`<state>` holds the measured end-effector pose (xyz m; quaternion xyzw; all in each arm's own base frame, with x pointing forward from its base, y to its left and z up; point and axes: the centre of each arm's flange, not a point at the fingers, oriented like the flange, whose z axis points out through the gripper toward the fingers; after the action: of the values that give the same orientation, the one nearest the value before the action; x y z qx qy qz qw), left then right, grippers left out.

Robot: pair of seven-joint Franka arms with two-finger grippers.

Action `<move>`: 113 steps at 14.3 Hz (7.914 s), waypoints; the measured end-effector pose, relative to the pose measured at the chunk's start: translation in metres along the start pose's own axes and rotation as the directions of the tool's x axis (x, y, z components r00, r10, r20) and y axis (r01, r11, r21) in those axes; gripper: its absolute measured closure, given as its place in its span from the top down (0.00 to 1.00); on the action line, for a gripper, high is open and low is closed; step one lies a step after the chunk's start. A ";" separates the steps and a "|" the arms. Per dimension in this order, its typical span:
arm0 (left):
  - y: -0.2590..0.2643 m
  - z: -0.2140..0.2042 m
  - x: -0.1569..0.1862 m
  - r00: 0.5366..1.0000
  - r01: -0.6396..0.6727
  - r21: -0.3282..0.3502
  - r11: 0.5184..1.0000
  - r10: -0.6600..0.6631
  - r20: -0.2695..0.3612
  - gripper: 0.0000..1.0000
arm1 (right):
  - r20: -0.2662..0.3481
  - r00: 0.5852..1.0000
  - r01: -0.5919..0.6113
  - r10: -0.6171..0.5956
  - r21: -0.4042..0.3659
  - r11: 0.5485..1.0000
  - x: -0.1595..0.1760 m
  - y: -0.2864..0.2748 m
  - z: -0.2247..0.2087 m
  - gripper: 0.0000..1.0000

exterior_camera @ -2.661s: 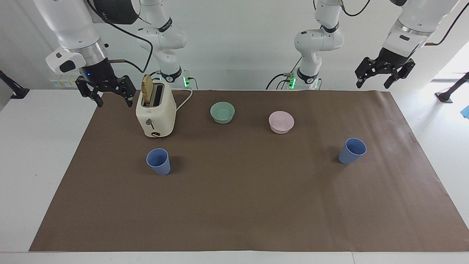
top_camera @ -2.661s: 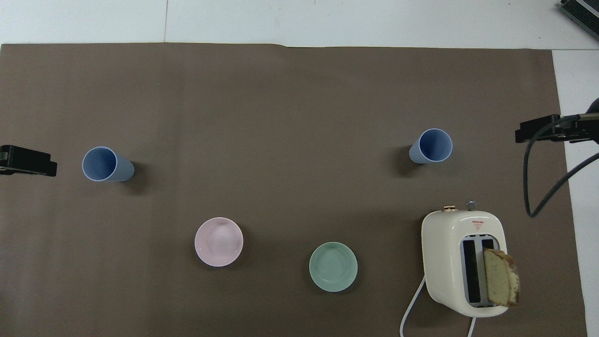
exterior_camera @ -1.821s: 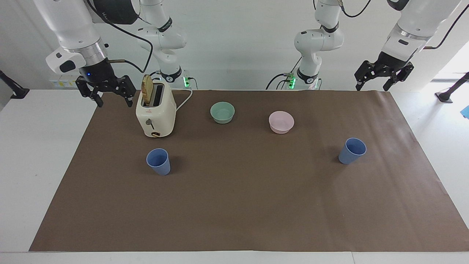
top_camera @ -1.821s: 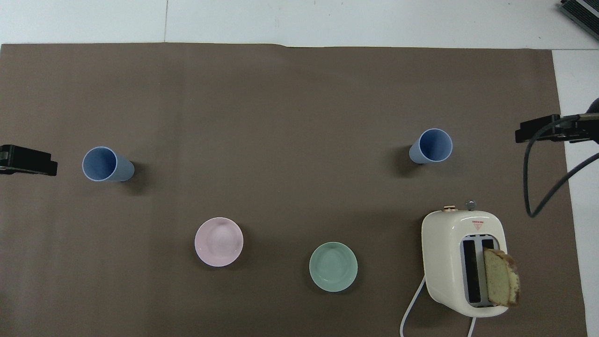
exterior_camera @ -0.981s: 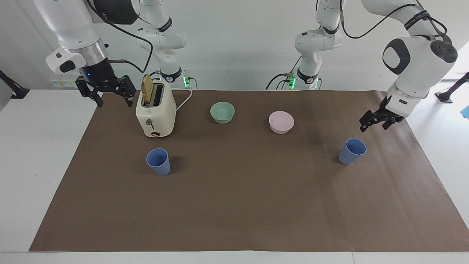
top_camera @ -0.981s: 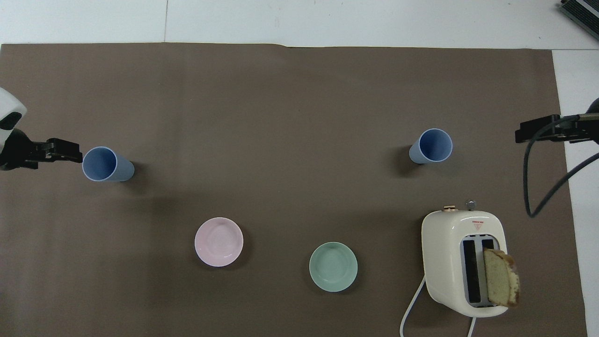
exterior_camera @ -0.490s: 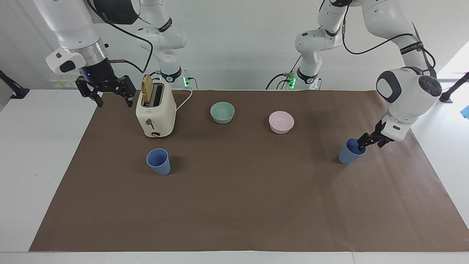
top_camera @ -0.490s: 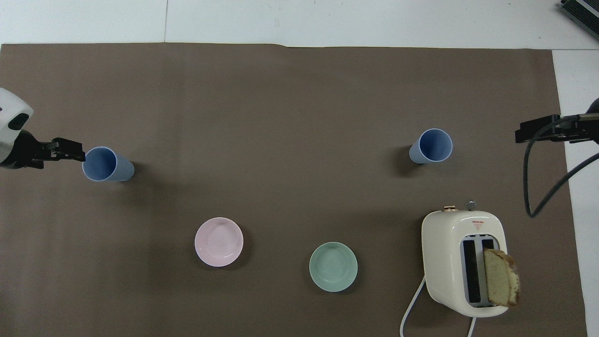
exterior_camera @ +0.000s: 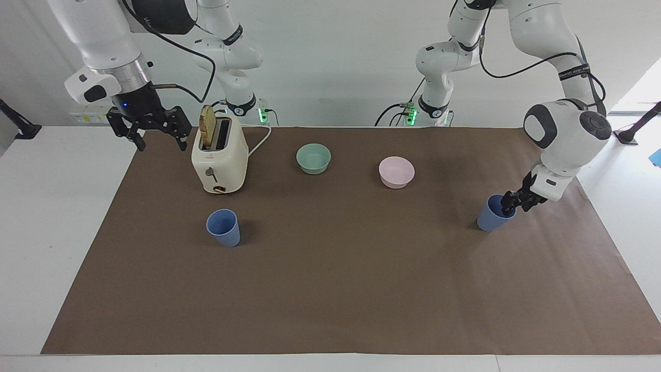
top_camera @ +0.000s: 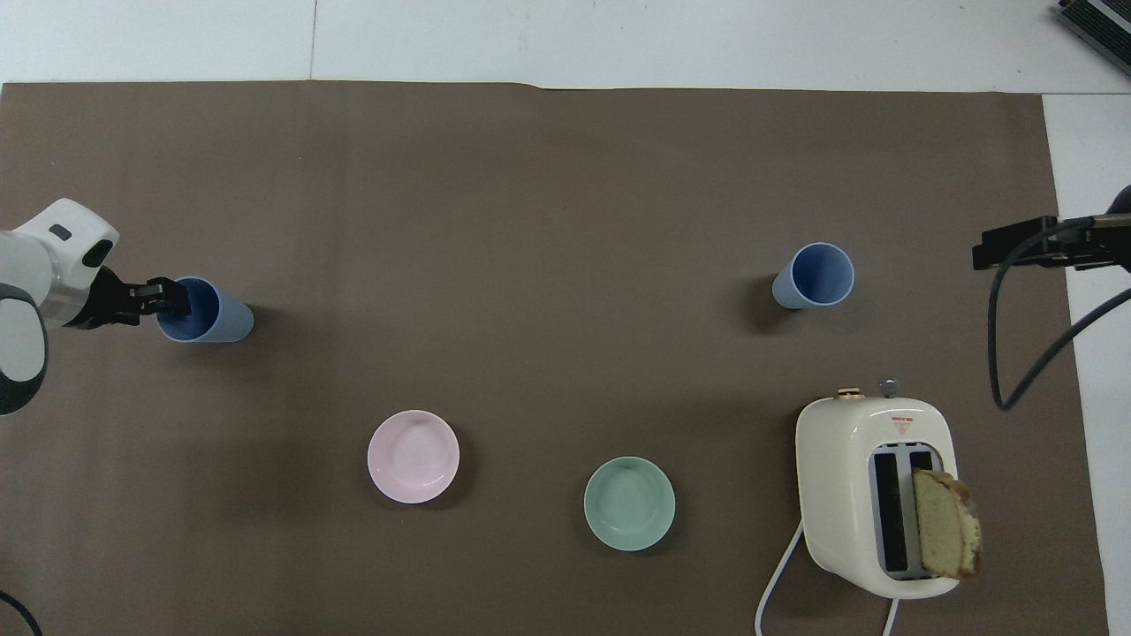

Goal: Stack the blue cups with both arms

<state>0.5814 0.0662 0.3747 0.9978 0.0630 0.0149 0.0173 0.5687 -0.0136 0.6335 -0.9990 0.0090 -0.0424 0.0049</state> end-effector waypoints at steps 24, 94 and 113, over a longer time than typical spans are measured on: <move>0.384 -0.041 -0.052 0.991 0.095 -0.094 0.991 -0.103 -0.083 0.05 | 0.000 1.000 0.000 0.000 0.000 1.000 0.000 0.000 0.000 1.00; 0.123 -0.303 -0.076 0.969 -0.245 0.003 0.970 0.245 0.018 1.00 | 0.046 0.994 -0.103 0.102 0.015 0.995 0.052 -0.145 0.182 0.05; 0.122 -0.304 -0.077 0.970 -0.244 0.003 0.970 0.243 0.017 1.00 | -0.063 0.998 0.018 -0.006 0.181 0.983 0.023 -0.358 0.107 0.05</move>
<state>0.5107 -0.0550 0.6807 0.9981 -0.0600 0.0083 0.0131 0.6068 0.3452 0.5329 -0.9927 -0.0008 -0.0741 0.0956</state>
